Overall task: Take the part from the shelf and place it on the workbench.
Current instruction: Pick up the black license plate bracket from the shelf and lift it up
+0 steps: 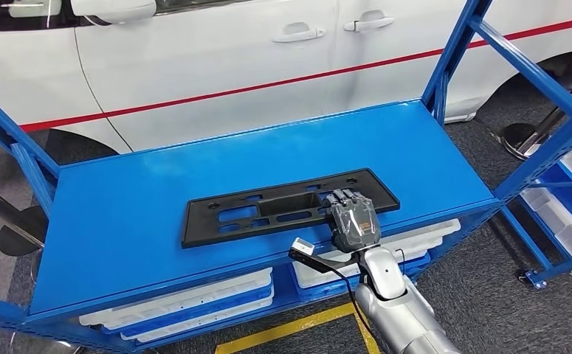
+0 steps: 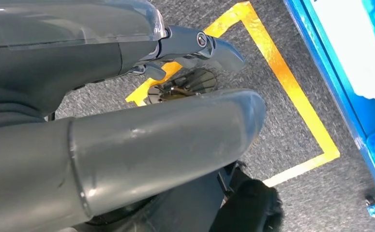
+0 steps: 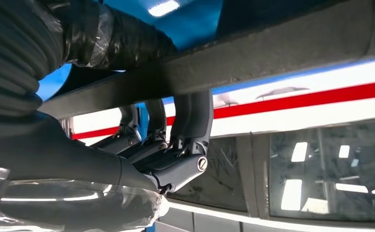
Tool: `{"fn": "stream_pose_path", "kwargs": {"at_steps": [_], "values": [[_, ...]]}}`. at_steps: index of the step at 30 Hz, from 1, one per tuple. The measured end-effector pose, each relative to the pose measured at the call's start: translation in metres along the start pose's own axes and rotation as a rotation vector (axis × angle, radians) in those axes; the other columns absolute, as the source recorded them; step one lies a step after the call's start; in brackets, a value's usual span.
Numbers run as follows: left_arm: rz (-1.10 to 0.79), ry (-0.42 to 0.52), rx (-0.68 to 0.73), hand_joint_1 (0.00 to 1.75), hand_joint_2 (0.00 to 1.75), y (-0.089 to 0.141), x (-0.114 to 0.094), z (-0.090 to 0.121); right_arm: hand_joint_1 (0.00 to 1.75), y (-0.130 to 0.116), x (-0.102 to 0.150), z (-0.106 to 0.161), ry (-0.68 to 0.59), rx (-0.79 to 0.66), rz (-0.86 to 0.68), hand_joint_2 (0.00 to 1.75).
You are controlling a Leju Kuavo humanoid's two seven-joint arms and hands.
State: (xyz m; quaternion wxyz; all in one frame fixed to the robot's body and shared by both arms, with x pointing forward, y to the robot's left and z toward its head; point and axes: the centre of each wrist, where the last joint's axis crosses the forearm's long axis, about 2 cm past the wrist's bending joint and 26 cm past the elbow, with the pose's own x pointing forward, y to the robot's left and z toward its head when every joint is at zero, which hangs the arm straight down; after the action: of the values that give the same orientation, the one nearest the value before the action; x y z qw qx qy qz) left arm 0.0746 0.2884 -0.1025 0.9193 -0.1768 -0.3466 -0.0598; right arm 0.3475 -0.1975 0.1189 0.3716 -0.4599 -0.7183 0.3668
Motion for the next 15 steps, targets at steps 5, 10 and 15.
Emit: {"fn": "stream_pose_path", "kwargs": {"at_steps": [5, 10, 15], "values": [[0.006, -0.009, 0.002, 0.0, 0.0, -0.0003, 0.0004, -0.0004, 1.75, -0.004, 0.0012, -0.005, -0.009, -0.024, -0.003, 1.75], [0.008, -0.013, 0.002, 0.0, 0.0, -0.0002, -0.0002, 0.0001, 1.75, -0.0066, 0.002, -0.0075, -0.013, -0.042, -0.007, 1.75], [0.008, -0.01, 0.001, 0.0, 0.0, -0.0006, -0.0018, 0.0009, 1.75, -0.006, 0.0019, -0.0063, -0.01, -0.04, -0.01, 1.75]]}}
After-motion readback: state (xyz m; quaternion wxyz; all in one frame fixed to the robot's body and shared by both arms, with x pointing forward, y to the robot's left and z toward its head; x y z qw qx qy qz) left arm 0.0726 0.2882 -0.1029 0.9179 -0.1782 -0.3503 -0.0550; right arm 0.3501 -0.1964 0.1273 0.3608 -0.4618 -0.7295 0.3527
